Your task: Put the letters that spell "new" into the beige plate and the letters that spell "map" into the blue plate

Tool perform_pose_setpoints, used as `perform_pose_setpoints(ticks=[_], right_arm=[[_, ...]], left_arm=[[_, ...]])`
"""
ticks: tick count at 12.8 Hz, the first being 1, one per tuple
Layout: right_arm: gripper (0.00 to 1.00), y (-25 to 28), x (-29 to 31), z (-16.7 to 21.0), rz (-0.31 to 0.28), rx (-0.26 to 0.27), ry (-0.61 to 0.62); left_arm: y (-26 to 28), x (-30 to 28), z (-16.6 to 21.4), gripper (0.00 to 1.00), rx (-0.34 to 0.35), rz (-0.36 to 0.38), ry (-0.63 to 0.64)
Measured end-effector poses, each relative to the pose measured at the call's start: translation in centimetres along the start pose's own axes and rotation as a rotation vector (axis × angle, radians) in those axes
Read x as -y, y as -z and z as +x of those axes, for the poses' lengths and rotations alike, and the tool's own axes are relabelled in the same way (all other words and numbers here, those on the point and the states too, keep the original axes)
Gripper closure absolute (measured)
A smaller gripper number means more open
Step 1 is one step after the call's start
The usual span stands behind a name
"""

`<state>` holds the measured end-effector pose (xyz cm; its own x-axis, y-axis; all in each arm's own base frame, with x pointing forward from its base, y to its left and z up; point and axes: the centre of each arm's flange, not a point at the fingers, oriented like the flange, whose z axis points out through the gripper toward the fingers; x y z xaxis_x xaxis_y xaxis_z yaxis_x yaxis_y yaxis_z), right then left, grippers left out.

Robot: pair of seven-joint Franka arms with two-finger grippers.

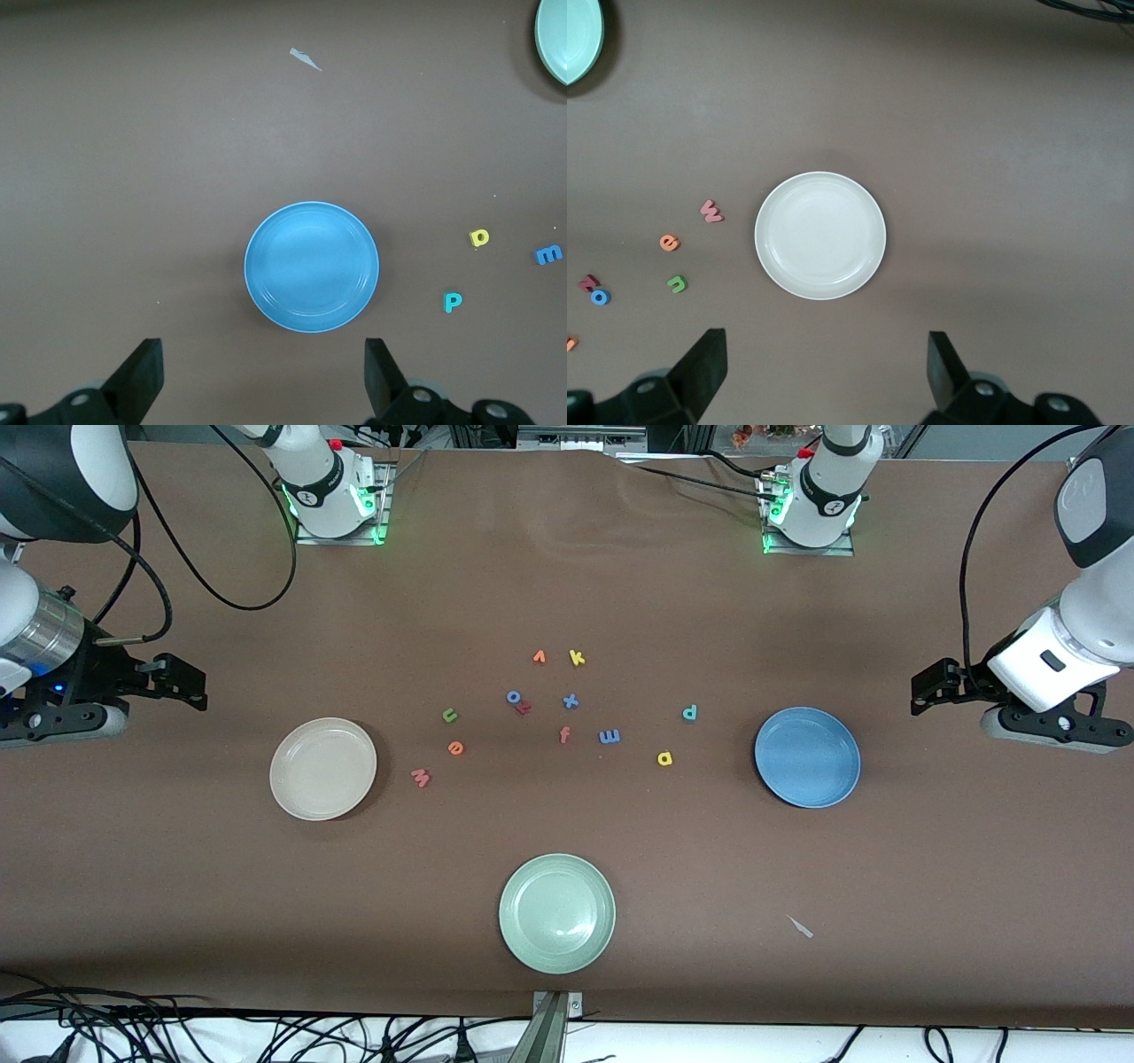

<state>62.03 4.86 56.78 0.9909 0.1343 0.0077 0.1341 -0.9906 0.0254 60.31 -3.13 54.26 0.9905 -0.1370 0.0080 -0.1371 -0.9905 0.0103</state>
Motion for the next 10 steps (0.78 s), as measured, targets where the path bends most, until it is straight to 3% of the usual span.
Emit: perform_pose_setpoints(ticks=[10], right_arm=[[0.00,0.00,-0.01,0.00,0.000,0.000,-0.007]], left_arm=[[0.17,0.03,0.03,0.00,-0.003,0.000,0.001]])
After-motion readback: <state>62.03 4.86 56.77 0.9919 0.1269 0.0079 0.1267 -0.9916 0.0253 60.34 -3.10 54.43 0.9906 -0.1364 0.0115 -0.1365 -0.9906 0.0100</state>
